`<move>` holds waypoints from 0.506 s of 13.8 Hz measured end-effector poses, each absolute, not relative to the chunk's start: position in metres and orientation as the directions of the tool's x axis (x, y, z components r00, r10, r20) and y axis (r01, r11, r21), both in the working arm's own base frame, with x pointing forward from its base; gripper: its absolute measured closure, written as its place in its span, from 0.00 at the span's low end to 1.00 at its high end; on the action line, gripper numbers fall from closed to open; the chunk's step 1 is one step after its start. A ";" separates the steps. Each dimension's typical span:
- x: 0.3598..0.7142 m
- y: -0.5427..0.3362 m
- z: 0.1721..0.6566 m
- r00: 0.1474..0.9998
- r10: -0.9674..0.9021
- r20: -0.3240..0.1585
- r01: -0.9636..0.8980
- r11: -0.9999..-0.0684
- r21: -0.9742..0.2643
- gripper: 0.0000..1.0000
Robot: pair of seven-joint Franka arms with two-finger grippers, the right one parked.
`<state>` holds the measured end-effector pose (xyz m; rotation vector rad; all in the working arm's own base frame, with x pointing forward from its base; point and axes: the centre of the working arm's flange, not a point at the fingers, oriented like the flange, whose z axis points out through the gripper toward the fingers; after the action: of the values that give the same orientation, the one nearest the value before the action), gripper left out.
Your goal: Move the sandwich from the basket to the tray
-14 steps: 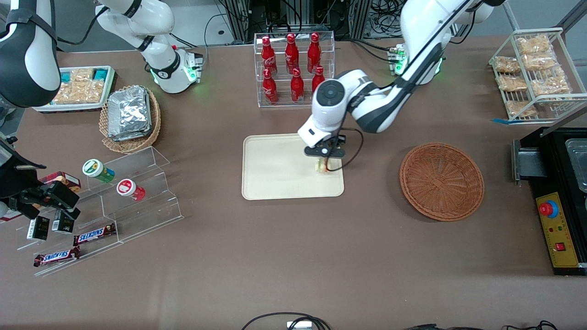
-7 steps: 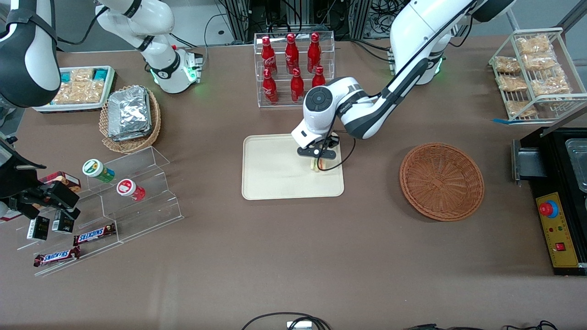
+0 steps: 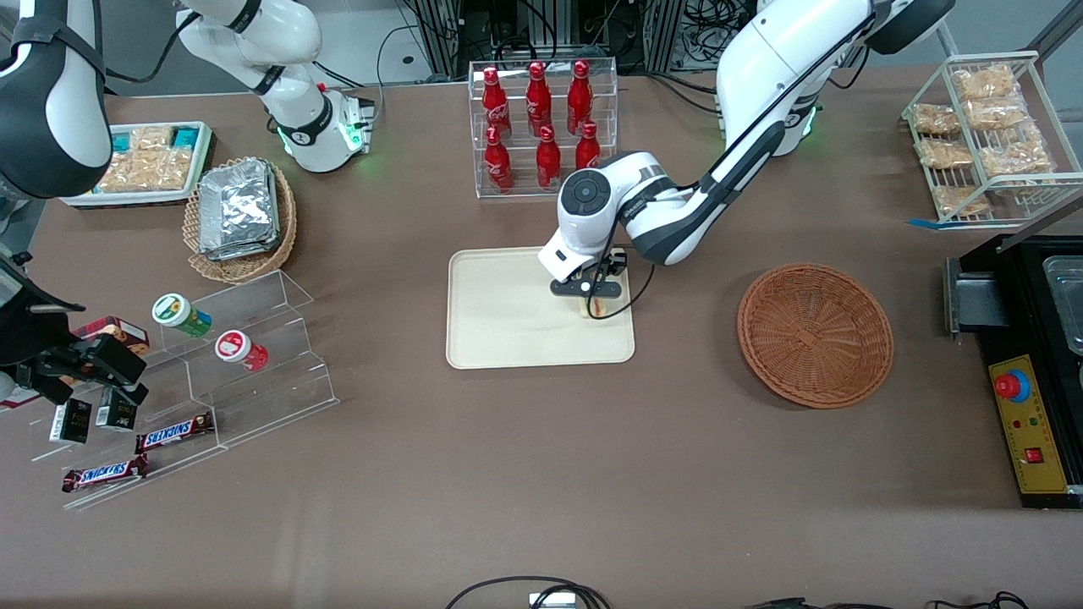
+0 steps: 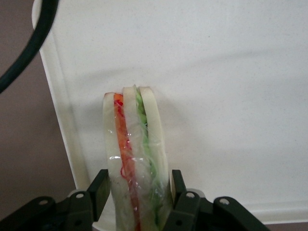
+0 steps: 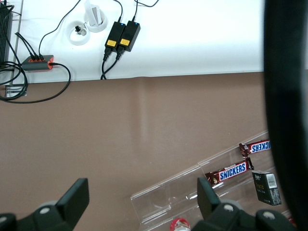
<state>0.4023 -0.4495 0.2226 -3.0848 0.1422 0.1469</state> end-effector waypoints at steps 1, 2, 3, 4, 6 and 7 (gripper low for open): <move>0.403 -0.450 0.221 0.991 -0.089 -0.096 -0.094 -0.994 -0.048 0.34; 0.403 -0.450 0.220 0.991 -0.089 -0.096 -0.094 -0.994 -0.049 0.24; 0.403 -0.450 0.220 0.992 -0.087 -0.094 -0.092 -0.995 -0.049 0.15; 0.406 -0.451 0.222 0.993 -0.082 -0.089 -0.087 -0.995 -0.046 0.04; 0.420 -0.453 0.236 0.995 -0.059 -0.081 -0.064 -0.996 -0.063 0.00; 0.431 -0.453 0.247 0.996 -0.043 -0.078 -0.049 -0.996 -0.080 0.00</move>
<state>0.4308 -0.4530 0.2474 -3.0564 0.0707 0.1169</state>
